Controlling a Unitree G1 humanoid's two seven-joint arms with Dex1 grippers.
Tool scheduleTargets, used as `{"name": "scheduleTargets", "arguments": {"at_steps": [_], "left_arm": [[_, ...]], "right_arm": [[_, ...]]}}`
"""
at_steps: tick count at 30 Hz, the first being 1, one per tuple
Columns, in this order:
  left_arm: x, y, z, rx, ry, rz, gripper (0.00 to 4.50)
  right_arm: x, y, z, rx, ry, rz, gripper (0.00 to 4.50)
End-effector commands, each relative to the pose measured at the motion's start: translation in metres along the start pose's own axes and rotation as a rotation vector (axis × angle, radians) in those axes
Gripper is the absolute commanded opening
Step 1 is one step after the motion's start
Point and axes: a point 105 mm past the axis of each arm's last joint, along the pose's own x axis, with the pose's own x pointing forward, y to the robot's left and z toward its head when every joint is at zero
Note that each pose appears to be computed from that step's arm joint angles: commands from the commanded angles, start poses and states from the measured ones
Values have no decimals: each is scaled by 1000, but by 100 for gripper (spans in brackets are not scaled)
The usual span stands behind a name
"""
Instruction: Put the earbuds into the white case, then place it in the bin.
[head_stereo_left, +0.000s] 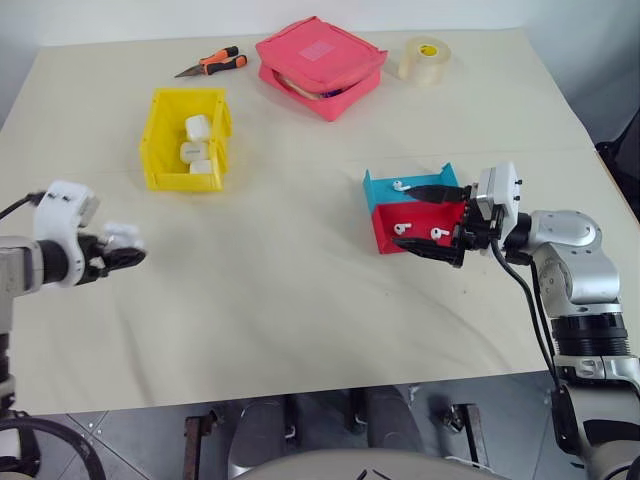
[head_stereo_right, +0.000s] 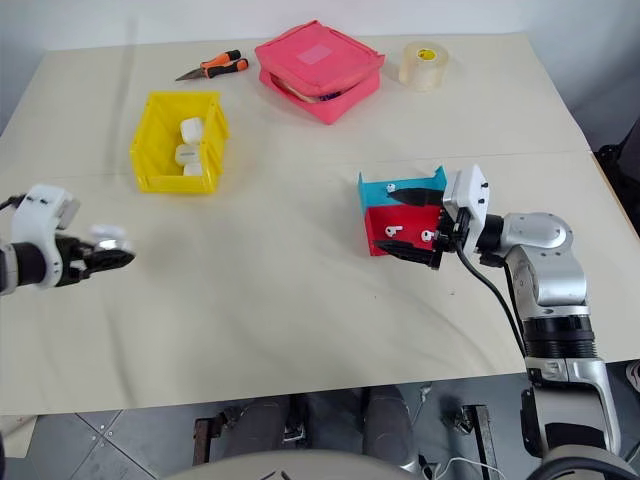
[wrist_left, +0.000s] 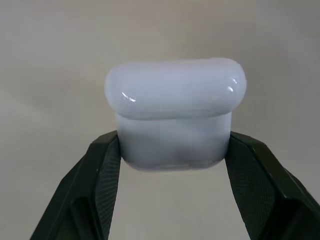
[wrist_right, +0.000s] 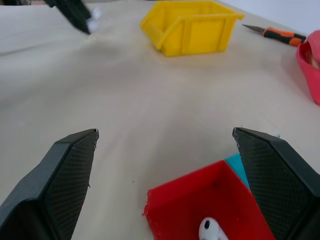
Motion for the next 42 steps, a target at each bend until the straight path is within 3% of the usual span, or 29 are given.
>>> {"name": "scheduleTargets", "arguments": {"at_steps": [1, 6, 14, 20, 31, 36, 42], "left_arm": [[-7, -23, 39, 157, -285, -58, 276], [-9, -64, 64, 252, -586, -216, 276], [2, -138, 80, 385, -867, -602, 276], [17, -170, 87, 396, -994, -810, 276], [55, -223, 75, 476, -947, -1048, 276], [66, -242, 81, 429, -924, -1098, 276], [73, -265, 83, 410, -910, -1124, 276]], "right_arm": [[-10, -1, 15, -44, -23, -17, 450], [-16, 3, 17, -39, -19, -32, 450], [-26, 10, 19, -34, -6, -71, 450], [-32, 16, 20, -34, 2, -111, 450], [-47, 27, 17, -32, 100, -175, 450], [-56, 34, 10, 10, 225, -165, 450], [-55, 33, 10, 1, 269, -187, 450]]}}
